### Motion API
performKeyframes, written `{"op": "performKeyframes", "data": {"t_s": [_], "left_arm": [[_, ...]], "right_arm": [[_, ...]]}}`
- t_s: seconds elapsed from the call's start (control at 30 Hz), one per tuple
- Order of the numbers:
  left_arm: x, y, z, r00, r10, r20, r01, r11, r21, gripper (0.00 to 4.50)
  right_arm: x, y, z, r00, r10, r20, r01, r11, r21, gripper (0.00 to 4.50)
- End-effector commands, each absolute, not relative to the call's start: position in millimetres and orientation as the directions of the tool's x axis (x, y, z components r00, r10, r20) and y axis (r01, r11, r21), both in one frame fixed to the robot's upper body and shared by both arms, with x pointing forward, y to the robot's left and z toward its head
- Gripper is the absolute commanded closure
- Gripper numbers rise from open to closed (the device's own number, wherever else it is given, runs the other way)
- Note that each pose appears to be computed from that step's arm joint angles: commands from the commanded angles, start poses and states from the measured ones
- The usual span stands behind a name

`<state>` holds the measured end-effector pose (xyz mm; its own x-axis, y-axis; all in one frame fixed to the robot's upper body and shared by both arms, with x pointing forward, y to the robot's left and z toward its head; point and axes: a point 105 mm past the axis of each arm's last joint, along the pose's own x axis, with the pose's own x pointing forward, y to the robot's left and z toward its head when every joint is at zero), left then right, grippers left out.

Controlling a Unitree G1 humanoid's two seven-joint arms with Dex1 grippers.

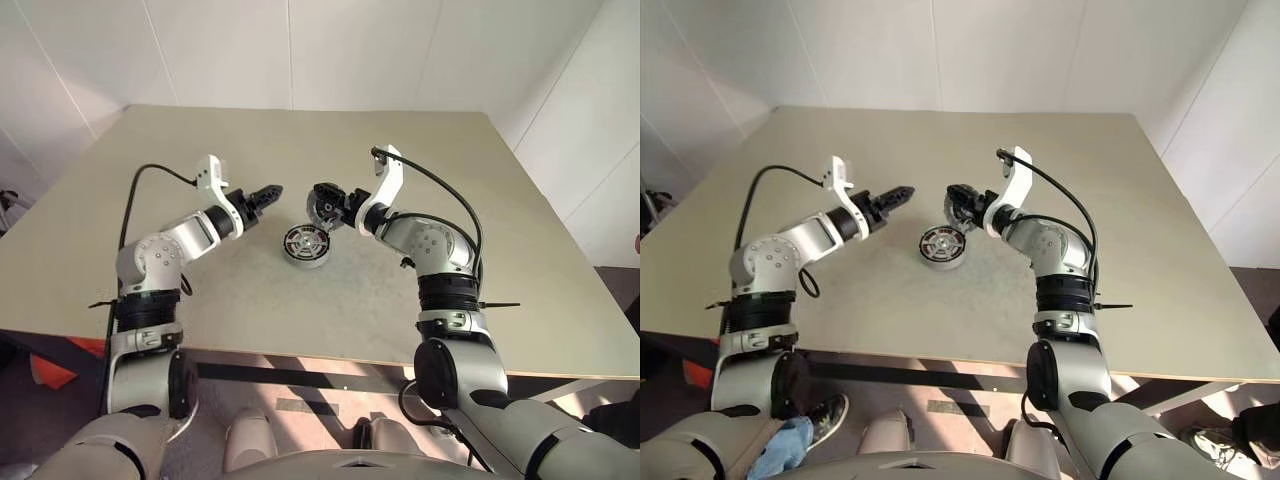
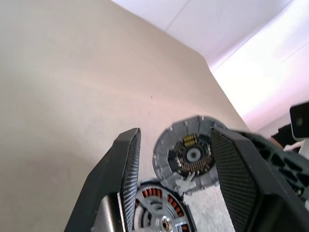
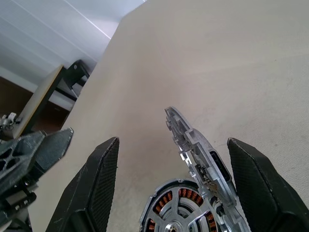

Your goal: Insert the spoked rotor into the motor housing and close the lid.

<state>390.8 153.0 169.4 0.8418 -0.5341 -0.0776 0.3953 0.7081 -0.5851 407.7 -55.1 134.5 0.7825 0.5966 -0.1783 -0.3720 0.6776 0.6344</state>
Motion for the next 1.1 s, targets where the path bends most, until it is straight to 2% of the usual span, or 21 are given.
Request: {"op": "performKeyframes", "data": {"t_s": [0.03, 0.1, 0.2, 0.27, 0.33, 0.57, 0.73, 0.87, 0.97, 1.07, 1.1], "left_arm": [[397, 182, 186, 0.882, -0.471, -0.033, 0.372, 0.736, -0.565, 2.08], [399, 196, 179, 0.902, -0.428, -0.056, 0.325, 0.759, -0.564, 2.08], [401, 206, 173, 0.915, -0.397, -0.076, 0.288, 0.772, -0.566, 2.08], [401, 204, 170, 0.913, -0.400, -0.080, 0.288, 0.770, -0.569, 2.08], [402, 200, 167, 0.910, -0.406, -0.084, 0.291, 0.769, -0.569, 2.08], [402, 185, 159, 0.895, -0.435, -0.097, 0.308, 0.760, -0.572, 2.08], [397, 175, 156, 0.874, -0.477, -0.091, 0.345, 0.741, -0.576, 2.08], [389, 166, 154, 0.845, -0.531, -0.066, 0.407, 0.718, -0.564, 2.08], [382, 161, 150, 0.817, -0.574, -0.062, 0.454, 0.706, -0.543, 2.08], [378, 161, 143, 0.807, -0.585, -0.083, 0.462, 0.712, -0.528, 2.08], [378, 162, 142, 0.806, -0.585, -0.086, 0.460, 0.712, -0.530, 2.08]], "right_arm": [[408, -50, 155, 0.776, 0.620, -0.114, -0.421, 0.644, 0.639, 0.47], [402, -45, 160, 0.747, 0.657, -0.102, -0.447, 0.609, 0.655, 0.47], [381, -28, 177, 0.636, 0.770, -0.046, -0.549, 0.494, 0.674, 0.47], [365, -19, 179, 0.570, 0.818, -0.075, -0.605, 0.480, 0.635, 0.47], [358, -15, 174, 0.548, 0.829, -0.113, -0.626, 0.496, 0.602, 0.47], [363, -21, 178, 0.587, 0.804, -0.091, -0.622, 0.521, 0.584, 0.47], [366, -32, 181, 0.626, 0.776, -0.075, -0.715, 0.610, 0.341, 0.47], [371, -39, 159, 0.661, 0.744, -0.098, -0.734, 0.668, 0.125, 0.47], [365, -34, 137, 0.618, 0.775, -0.129, -0.774, 0.629, 0.071, 0.47], [362, -27, 120, 0.590, 0.792, -0.159, -0.798, 0.602, 0.039, 0.01], [363, -25, 117, 0.591, 0.790, -0.164, -0.797, 0.603, 0.028, 0.01]]}}
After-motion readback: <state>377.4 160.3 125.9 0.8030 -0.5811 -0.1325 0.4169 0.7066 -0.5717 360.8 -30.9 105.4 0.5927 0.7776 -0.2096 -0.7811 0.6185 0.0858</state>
